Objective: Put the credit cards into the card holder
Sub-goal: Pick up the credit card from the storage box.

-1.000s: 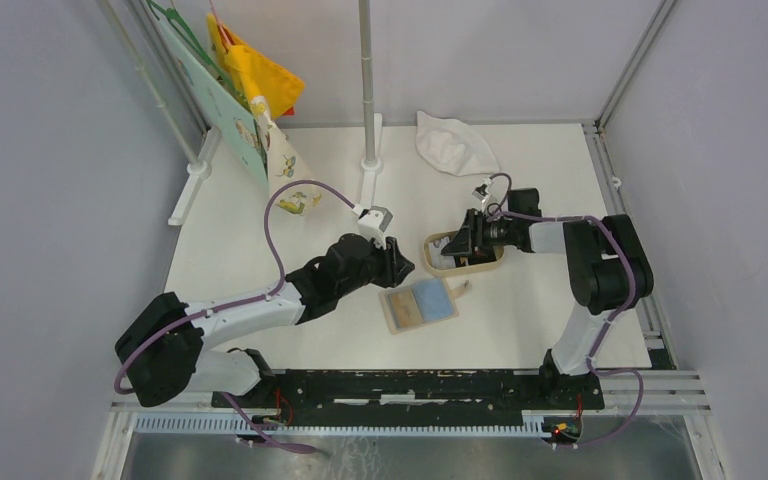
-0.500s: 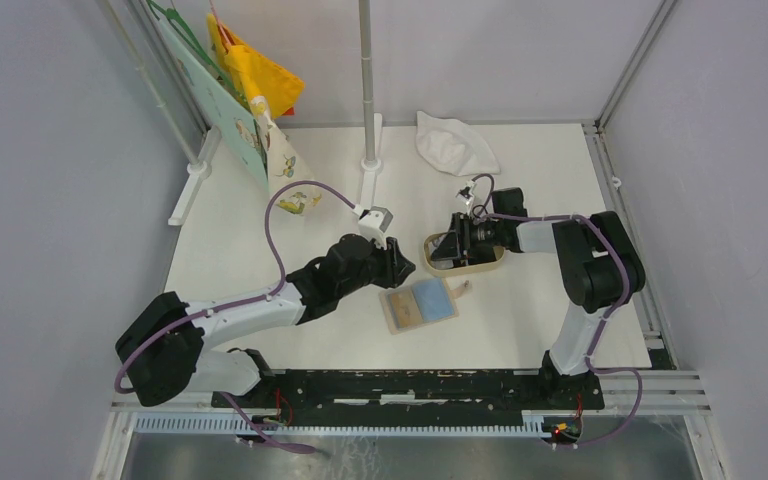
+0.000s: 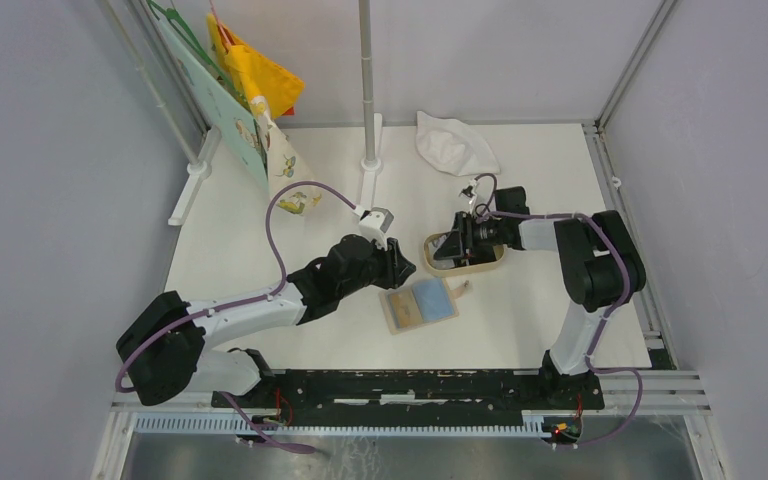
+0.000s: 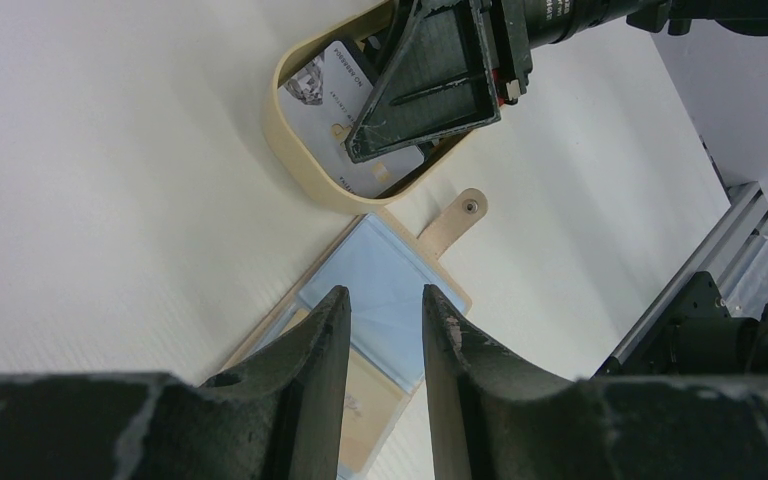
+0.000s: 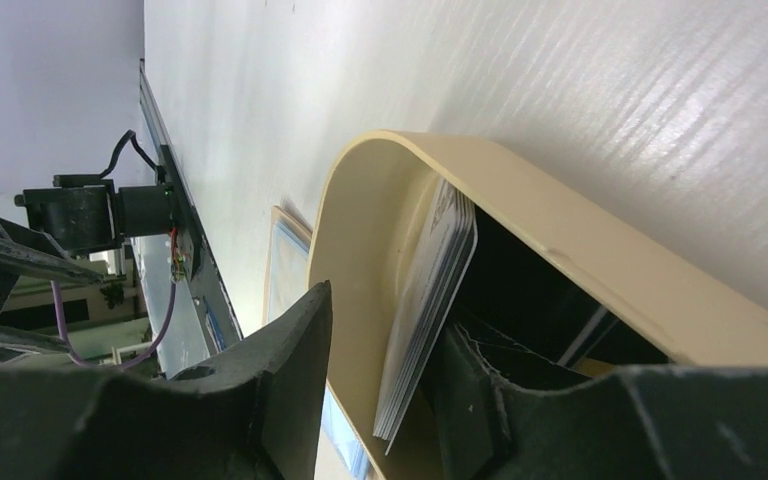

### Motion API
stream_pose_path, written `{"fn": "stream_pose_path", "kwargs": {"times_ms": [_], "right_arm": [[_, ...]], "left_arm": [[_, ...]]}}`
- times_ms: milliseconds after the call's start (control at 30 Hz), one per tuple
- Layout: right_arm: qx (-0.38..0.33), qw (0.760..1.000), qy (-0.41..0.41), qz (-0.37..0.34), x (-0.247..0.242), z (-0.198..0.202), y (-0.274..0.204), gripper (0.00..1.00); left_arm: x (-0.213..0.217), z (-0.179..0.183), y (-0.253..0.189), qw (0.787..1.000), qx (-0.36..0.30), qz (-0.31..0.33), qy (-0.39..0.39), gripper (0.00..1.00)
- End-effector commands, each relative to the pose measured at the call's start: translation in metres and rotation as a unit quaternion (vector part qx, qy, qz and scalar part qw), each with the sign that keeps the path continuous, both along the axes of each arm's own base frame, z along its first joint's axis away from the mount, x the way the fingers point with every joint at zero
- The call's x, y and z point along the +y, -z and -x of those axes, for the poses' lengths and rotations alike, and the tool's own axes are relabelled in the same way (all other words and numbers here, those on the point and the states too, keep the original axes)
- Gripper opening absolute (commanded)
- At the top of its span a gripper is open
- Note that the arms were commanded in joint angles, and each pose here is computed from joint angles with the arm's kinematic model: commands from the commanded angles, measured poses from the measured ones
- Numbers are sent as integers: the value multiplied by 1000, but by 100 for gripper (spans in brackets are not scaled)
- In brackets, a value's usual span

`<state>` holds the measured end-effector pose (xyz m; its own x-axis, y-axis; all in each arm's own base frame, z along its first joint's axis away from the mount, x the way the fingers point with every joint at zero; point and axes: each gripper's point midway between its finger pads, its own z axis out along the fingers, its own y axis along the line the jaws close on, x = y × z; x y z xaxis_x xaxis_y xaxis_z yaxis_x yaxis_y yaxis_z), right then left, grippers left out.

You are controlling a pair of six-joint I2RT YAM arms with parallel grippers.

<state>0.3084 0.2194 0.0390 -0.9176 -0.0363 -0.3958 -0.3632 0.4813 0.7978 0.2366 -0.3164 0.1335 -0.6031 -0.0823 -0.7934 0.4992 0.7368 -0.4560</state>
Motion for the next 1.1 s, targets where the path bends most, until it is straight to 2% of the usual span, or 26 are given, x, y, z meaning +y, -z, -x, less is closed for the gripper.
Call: {"fn": "stream_pose_path", "kwargs": {"times_ms": [0,467,667,933,1067], "right_arm": [[-21,999,-4,-26,-2,-8,-20,45],[-12,998,20,-50,-20,-15,-28,41],[-6,998,37,-43,-31,-19,-23,36],[1,998,62,-24,-47,-24,-15,22],[1,997,75,-14,-55,-27,-14,8]], "left_arm": [[-6,-4,-19,999,-17,28,-5,39],[-2,-3,-20,999,-20,27,-9,39],[-1,-3,-21,999,-21,26,-11,39],[1,-3,-22,999,-22,27,-12,39],[1,-2,-23,999,-23,29,-12,39]]}}
